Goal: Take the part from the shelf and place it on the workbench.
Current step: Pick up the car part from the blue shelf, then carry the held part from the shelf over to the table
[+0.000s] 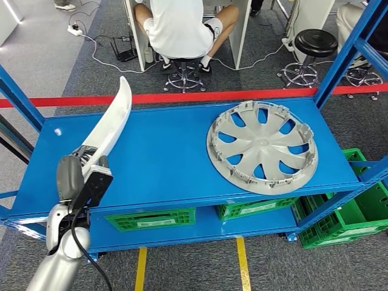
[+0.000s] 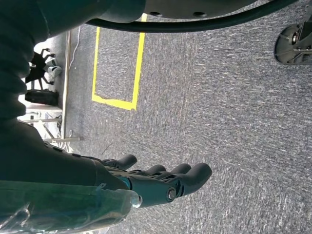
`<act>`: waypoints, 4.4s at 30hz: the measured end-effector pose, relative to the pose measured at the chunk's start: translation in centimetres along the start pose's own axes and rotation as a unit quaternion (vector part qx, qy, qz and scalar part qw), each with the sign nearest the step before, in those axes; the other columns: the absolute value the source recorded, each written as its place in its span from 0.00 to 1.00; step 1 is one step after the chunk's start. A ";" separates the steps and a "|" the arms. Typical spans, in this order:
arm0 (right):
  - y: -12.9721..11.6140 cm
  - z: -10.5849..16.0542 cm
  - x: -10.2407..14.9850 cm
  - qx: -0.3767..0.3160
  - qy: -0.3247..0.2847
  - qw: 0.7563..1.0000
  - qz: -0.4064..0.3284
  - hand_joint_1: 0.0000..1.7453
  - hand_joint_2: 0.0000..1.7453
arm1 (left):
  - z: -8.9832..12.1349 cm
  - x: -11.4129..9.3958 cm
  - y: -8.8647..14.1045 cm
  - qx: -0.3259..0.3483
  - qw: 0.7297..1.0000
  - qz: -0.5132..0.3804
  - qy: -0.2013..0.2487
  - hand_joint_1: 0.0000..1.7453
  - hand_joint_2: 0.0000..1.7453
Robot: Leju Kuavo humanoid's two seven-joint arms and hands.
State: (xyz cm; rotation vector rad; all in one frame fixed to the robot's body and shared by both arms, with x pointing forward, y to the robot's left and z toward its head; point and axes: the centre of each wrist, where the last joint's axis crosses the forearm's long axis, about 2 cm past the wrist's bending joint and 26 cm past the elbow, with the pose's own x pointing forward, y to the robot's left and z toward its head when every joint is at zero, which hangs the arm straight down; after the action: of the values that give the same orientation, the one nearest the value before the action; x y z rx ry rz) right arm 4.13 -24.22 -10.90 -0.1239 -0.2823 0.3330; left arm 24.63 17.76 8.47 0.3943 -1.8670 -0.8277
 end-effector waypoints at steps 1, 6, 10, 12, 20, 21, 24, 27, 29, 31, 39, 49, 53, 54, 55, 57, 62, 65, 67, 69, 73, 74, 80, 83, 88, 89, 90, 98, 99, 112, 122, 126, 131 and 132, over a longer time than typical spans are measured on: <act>0.0 0.0 0.0 0.000 0.000 1.000 0.000 0.00 1.00 | 0.0 0.1 0.0 0.001 1.000 0.000 -0.002 0.97 1.00; 0.0 0.0 0.0 0.000 -0.001 1.000 0.000 0.00 1.00 | 0.1 0.3 0.1 0.003 1.000 0.000 -0.011 0.97 1.00; 0.0 0.0 0.0 0.000 -0.002 1.000 -0.001 0.00 1.00 | 0.2 0.6 0.0 0.002 1.000 0.002 -0.017 0.97 1.00; 0.0 0.0 0.0 0.000 -0.002 1.000 -0.002 0.00 1.00 | 0.3 0.7 0.0 0.006 1.000 0.003 -0.018 0.97 1.00; 0.0 0.0 0.0 0.000 -0.002 1.000 -0.005 0.00 1.00 | 0.6 0.9 0.0 0.016 1.000 0.003 -0.019 0.97 1.00; 0.0 0.0 0.0 0.000 -0.002 1.000 -0.005 0.00 1.00 | 0.7 0.9 0.0 0.017 1.000 0.003 -0.019 0.97 1.00; 0.0 0.0 0.0 -0.001 -0.002 1.000 -0.005 0.00 1.00 | 0.7 1.0 0.0 0.018 1.000 0.003 -0.020 0.97 1.00; -0.1 0.0 0.0 -0.002 -0.002 1.000 -0.005 0.00 1.00 | 0.6 1.1 0.0 0.021 1.000 0.004 -0.022 0.97 1.00; -0.1 0.0 0.0 -0.002 -0.002 1.000 -0.005 0.00 1.00 | 0.6 1.2 0.0 0.022 0.999 0.005 -0.022 0.97 1.00; -0.2 0.0 -0.1 -0.003 -0.001 1.000 -0.005 0.00 1.00 | 0.7 1.2 0.0 0.021 1.000 0.005 -0.021 0.97 1.00; -0.2 0.0 0.0 -0.003 -0.002 1.000 -0.007 0.00 1.00 | 0.9 1.3 -0.2 0.024 0.999 0.006 -0.025 0.97 1.00; -0.2 0.0 0.0 0.004 -0.027 1.000 -0.005 0.00 1.00 | 1.3 1.9 -0.6 0.026 0.999 0.014 -0.033 0.97 1.00; -0.2 -0.1 0.0 0.005 -0.031 0.999 -0.002 0.00 1.00 | 1.2 2.1 -0.6 0.031 0.999 0.016 -0.039 0.97 1.00; -0.2 -0.1 0.0 0.005 -0.032 0.999 -0.002 0.00 1.00 | 1.2 2.2 -0.6 0.032 0.999 0.016 -0.039 0.97 1.00; -0.2 -0.1 0.0 0.004 -0.031 0.999 -0.002 0.00 1.00 | 1.2 2.2 -0.7 0.033 0.999 0.016 -0.039 0.97 1.00; -0.3 0.0 -0.1 0.005 -0.031 1.000 -0.002 0.00 1.00 | 1.2 2.3 -0.7 0.035 0.998 0.016 -0.040 0.97 1.00; -0.3 -0.1 0.0 0.005 -0.032 0.999 -0.004 0.00 1.00 | 1.3 2.4 -0.8 0.036 0.998 0.018 -0.039 0.97 1.00; -0.3 -0.1 0.0 0.006 -0.031 0.999 -0.004 0.00 1.00 | 1.3 2.4 -0.9 0.034 0.998 0.019 -0.039 0.97 1.00; -0.3 -0.1 0.1 0.006 -0.033 0.999 -0.003 0.00 1.00 | 1.3 2.4 -0.9 0.035 0.998 0.019 -0.039 0.97 1.00; -0.3 -0.1 0.2 0.007 -0.035 0.999 -0.002 0.00 1.00 | 1.3 2.5 -0.9 0.035 0.998 0.019 -0.040 0.97 1.00; -0.2 -0.1 0.4 0.010 -0.040 0.999 0.000 0.00 1.00 | 1.4 2.5 -0.9 0.034 0.998 0.019 -0.040 0.97 1.00; -0.2 -0.1 0.5 0.010 -0.041 0.999 0.001 0.00 1.00 | 1.4 2.5 -0.9 0.034 0.998 0.019 -0.040 0.97 1.00; -0.3 -0.1 0.7 0.010 -0.044 0.999 0.005 0.00 1.00 | 1.4 2.5 -0.9 0.034 0.998 0.020 -0.040 0.97 1.00; -0.4 -0.2 0.7 0.009 -0.045 0.999 0.005 0.00 1.00 | 1.2 2.5 -0.9 0.035 0.998 0.020 -0.041 0.97 1.00; -0.5 -0.1 0.3 0.009 -0.042 0.999 0.002 0.00 1.00 | 1.4 2.4 -0.9 0.035 0.998 0.020 -0.038 0.97 1.00; -0.5 -0.1 0.3 0.010 -0.041 0.999 0.001 0.00 1.00 | 1.4 2.4 -0.9 0.035 0.998 0.020 -0.037 0.97 1.00; -0.5 -0.1 0.3 0.010 -0.041 0.999 0.001 0.00 1.00 | 1.4 2.4 -0.9 0.036 0.999 0.020 -0.036 0.97 1.00; -0.5 -0.2 0.4 0.008 -0.044 0.999 0.001 0.00 1.00 | 1.7 2.1 -0.8 0.037 0.999 0.020 -0.029 0.97 1.00; -0.5 -0.2 0.5 0.008 -0.045 0.999 0.000 0.00 1.00 | 1.7 2.1 -0.8 0.038 0.999 0.020 -0.029 0.97 1.00; -0.4 -0.2 0.7 0.004 -0.054 0.999 -0.009 0.00 1.00 | 2.5 1.9 -1.0 0.037 0.999 0.016 -0.020 0.97 1.00; -0.4 -0.1 0.0 0.005 -0.054 0.999 -0.007 0.00 1.00 | 2.6 2.2 -1.2 0.039 0.999 0.022 -0.019 0.97 1.00; -0.3 -0.1 -0.1 0.006 -0.055 0.998 -0.008 0.00 1.00 | 2.6 2.2 -1.2 0.039 0.999 0.023 -0.018 0.97 1.00; -0.3 -0.1 0.3 0.008 -0.059 0.998 -0.009 0.00 1.00 | 2.6 2.3 -1.2 0.044 0.999 0.023 -0.019 0.97 1.00; -0.3 -0.1 0.3 0.009 -0.059 0.998 -0.009 0.00 1.00 | 2.6 2.3 -1.2 0.044 0.999 0.023 -0.018 0.97 1.00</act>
State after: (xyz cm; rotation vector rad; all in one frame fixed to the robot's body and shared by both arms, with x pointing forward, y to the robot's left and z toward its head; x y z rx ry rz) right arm 4.54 -24.35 -10.87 -0.0845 -0.3977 0.3250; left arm 21.17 16.46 8.55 0.3912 -1.9442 -0.7282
